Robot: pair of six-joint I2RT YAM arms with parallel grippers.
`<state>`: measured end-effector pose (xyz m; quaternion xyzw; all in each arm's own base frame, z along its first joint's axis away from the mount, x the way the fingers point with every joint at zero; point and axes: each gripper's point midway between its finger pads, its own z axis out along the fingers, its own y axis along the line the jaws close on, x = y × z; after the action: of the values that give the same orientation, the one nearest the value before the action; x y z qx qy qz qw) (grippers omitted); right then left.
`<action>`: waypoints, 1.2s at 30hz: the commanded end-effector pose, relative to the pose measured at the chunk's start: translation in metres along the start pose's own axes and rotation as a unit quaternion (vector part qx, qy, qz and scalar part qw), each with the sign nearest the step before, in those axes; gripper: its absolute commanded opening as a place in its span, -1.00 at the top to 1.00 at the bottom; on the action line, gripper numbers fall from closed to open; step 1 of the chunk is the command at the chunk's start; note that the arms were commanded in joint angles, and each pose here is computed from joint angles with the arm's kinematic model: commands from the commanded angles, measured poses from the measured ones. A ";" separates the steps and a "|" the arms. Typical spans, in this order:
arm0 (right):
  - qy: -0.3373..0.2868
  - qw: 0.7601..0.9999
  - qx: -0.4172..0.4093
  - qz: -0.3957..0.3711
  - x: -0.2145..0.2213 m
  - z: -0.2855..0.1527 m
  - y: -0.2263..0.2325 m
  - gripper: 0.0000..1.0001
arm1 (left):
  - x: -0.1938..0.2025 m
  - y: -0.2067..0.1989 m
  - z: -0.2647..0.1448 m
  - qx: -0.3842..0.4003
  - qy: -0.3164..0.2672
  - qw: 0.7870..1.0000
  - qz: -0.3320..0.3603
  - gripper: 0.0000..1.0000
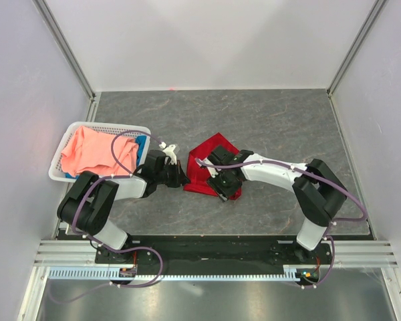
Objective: Fold the napkin, place the utensils inside, and roll it up
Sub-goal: Roll the napkin with the utensil
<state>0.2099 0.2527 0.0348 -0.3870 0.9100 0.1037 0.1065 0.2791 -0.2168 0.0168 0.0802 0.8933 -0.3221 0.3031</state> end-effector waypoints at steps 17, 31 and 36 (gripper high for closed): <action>-0.179 0.975 0.038 -0.128 -0.073 -0.041 0.014 -0.21 | 0.035 0.013 -0.001 -0.033 0.079 0.996 -0.025 0.96; -0.160 0.974 0.048 -0.153 -0.099 0.011 0.006 0.11 | 0.038 0.013 -0.001 -0.033 0.087 0.995 -0.029 0.96; -0.148 0.978 0.040 -0.139 -0.095 0.019 -0.001 0.37 | 0.038 0.013 0.000 -0.033 0.089 0.995 -0.029 0.96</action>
<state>0.2613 0.3108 0.0303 -0.4951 0.8278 0.0893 0.2481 0.2780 -0.2200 0.0164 0.0801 0.9011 -0.3233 0.2775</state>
